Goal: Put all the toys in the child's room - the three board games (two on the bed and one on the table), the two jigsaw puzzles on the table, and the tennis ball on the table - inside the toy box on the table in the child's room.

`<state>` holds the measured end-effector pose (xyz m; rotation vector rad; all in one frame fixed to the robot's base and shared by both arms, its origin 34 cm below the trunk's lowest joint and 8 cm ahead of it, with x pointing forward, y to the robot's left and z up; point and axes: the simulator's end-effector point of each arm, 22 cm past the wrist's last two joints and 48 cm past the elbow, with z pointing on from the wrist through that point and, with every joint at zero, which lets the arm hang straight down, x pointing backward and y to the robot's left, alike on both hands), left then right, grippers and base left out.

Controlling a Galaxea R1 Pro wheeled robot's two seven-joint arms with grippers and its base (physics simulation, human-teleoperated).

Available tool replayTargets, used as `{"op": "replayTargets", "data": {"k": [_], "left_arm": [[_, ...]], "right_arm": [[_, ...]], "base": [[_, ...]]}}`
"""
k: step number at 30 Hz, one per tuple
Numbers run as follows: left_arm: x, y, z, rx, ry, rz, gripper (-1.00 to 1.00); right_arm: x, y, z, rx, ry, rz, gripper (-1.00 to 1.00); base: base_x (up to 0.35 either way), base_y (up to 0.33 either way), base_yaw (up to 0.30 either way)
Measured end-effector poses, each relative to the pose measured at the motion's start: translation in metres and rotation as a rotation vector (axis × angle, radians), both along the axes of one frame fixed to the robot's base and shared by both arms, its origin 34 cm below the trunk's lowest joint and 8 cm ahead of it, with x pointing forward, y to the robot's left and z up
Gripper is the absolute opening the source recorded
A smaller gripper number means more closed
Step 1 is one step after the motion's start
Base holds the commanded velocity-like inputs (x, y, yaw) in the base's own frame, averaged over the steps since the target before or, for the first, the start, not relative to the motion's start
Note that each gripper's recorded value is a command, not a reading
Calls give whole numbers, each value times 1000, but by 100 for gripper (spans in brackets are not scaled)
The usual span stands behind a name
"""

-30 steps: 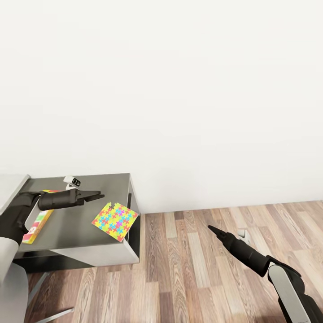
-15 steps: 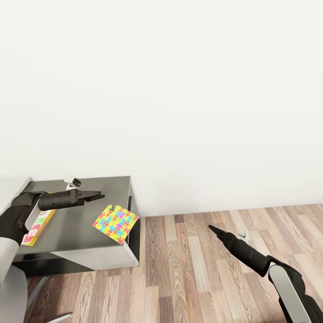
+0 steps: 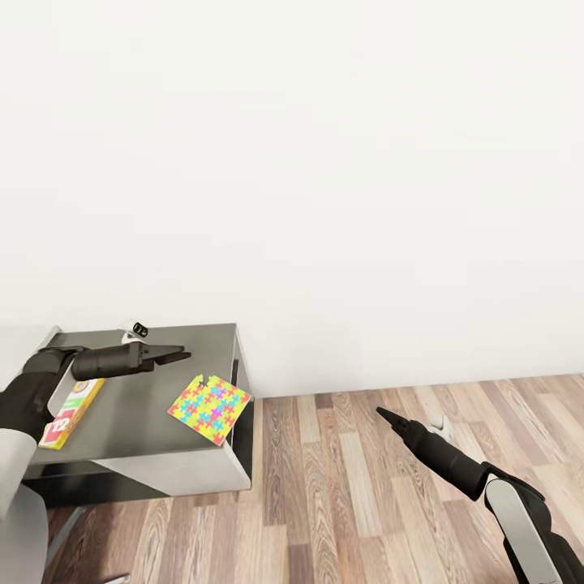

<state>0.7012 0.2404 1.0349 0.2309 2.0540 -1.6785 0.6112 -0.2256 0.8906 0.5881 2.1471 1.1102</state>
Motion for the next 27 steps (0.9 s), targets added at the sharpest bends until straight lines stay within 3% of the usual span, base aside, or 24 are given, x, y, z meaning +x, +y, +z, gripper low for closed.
{"op": "replayTargets", "data": {"k": [27], "left_arm": [[-2, -7, 26, -11, -44, -8, 100]], "right_arm": [[3, -4, 23, 8, -44, -10, 100]], "base": [[0, 0, 0]]}}
